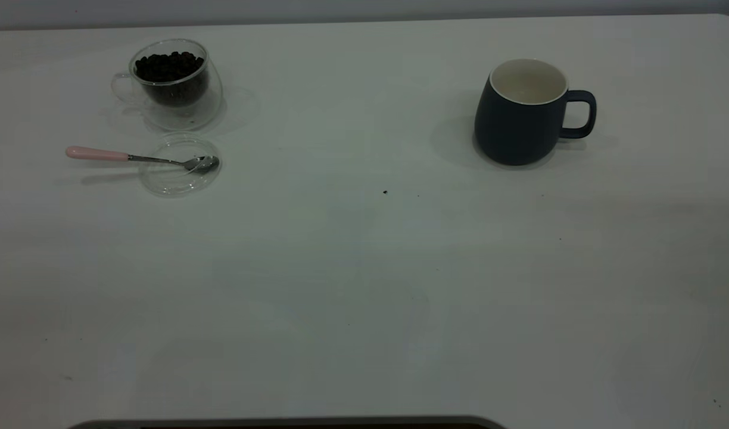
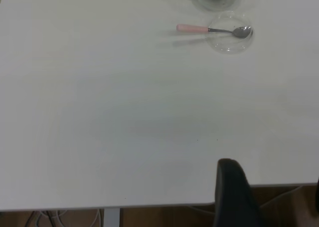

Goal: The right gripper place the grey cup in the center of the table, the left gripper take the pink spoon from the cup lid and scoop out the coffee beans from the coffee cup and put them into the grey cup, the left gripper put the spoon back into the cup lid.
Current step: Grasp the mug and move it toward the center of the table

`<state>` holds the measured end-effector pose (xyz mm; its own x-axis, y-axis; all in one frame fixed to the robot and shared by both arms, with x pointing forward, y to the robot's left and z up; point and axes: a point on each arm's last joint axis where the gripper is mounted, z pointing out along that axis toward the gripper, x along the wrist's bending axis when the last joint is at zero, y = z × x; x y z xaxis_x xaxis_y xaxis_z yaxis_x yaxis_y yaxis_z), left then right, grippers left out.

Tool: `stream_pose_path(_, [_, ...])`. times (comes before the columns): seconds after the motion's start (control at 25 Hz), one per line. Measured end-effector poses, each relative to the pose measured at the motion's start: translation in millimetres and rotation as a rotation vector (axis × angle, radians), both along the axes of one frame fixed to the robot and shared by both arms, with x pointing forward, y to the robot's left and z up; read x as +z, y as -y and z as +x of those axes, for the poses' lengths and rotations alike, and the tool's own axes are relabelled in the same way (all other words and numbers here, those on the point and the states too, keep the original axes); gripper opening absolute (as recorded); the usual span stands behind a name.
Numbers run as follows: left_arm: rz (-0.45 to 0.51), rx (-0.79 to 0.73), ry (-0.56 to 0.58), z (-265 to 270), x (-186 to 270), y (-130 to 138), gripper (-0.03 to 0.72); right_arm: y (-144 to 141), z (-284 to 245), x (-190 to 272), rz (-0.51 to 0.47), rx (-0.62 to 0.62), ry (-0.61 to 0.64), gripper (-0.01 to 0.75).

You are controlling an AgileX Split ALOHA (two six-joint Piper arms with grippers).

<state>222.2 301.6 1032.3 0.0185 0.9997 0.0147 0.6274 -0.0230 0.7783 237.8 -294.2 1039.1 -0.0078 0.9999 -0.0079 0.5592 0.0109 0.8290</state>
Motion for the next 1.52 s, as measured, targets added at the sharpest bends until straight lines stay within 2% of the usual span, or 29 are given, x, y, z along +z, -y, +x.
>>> stream_pose_path(0.56, [0.0, 0.0, 0.0, 0, 0, 0, 0.447, 0, 0, 0, 0.0, 0.0, 0.0, 0.237])
stream_pose_path(0.88, [0.0, 0.0, 0.0, 0, 0, 0, 0.447, -3, 0, 0, 0.04, 0.006, 0.001, 0.243])
stream_pose_path(0.96, [0.0, 0.0, 0.0, 0, 0, 0, 0.447, -3, 1, 2, 0.046, 0.004, -0.005, 0.278])
stream_pose_path(1.04, [0.0, 0.0, 0.0, 0, 0, 0, 0.447, -2, 4, 5, 0.046, 0.003, -0.033, 0.346])
stream_pose_path(1.24, [0.0, 0.0, 0.0, 0, 0, 0, 0.447, 2, 33, 26, -0.033, 0.024, -0.165, 0.64])
stream_pose_path(1.36, [0.0, 0.0, 0.0, 0, 0, 0, 0.447, 5, 65, 37, -0.071, 0.047, -0.244, 0.694])
stream_pose_path(1.52, [0.0, 0.0, 0.0, 0, 0, 0, 0.447, 10, 113, 34, -0.11, 0.071, -0.35, 0.699])
